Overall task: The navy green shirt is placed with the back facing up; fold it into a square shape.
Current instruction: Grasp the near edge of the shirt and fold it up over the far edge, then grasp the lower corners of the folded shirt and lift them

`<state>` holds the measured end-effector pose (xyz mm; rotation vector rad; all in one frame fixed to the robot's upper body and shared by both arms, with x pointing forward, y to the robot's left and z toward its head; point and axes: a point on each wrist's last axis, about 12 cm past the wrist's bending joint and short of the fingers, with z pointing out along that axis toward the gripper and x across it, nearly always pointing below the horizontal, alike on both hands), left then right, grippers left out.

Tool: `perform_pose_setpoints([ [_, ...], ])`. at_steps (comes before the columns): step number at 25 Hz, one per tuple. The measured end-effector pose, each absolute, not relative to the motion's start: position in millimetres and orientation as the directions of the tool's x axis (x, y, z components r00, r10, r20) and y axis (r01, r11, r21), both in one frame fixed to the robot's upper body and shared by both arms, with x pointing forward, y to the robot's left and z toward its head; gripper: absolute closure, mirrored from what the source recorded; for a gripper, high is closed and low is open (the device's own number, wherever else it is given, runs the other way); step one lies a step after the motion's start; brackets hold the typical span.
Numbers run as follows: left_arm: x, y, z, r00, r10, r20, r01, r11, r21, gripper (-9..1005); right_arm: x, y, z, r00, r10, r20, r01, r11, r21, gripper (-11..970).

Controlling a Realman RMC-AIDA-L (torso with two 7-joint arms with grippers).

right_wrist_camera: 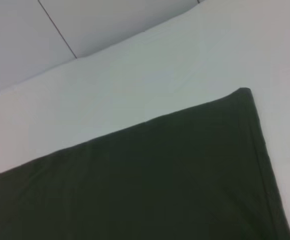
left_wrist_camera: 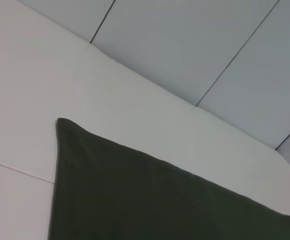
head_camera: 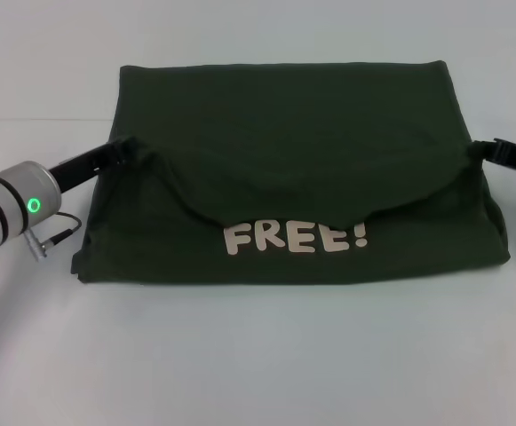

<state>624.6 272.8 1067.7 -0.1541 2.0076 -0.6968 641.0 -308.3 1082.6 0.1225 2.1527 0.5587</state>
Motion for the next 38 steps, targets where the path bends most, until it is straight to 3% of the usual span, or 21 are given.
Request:
perform_pose_setpoints([
  [4, 624, 272, 1064, -0.519, -0.371, -0.770, 0.167, 0.839, -0.517, 930, 641, -306, 1079, -0.610, 0.279, -0.741, -0.100, 0.901, 0.422, 886],
  [5, 624, 272, 1063, -0.520, -0.373, -0.768, 0.163, 0.840, -0.518, 868, 640, -307, 1078, -0.611, 0.282, -0.739, -0.096, 0.901, 0.423, 884],
  [8, 621, 276, 1060, -0.520, -0.392, -0.759, 0.137, 0.838, -0.528, 697, 637, -309, 1076, -0.613, 0.302, -0.731, -0.089, 0.892, 0.443, 652],
  [18, 611, 296, 1056, -0.523, -0.435, -0.733, 0.088, 0.828, -0.554, 256, 617, -322, 1070, -0.615, 0.386, -0.688, -0.091, 0.831, 0.549, 232],
  [23, 592, 323, 1068, -0.651, -0.457, -0.606, 0.103, 0.738, -0.667, 75, 599, -332, 1069, -0.657, 0.373, -0.655, -0.147, 0.789, 0.597, 58],
  [30, 565, 350, 1072, -0.737, -0.407, -0.540, 0.071, 0.748, -0.660, 67, 579, -338, 1063, -0.695, 0.357, -0.624, -0.176, 0.758, 0.628, 27],
  [38, 569, 341, 1067, -0.746, -0.362, -0.559, 0.097, 0.771, -0.629, 68, 575, -339, 1060, -0.698, 0.347, -0.627, -0.180, 0.762, 0.622, 29],
])
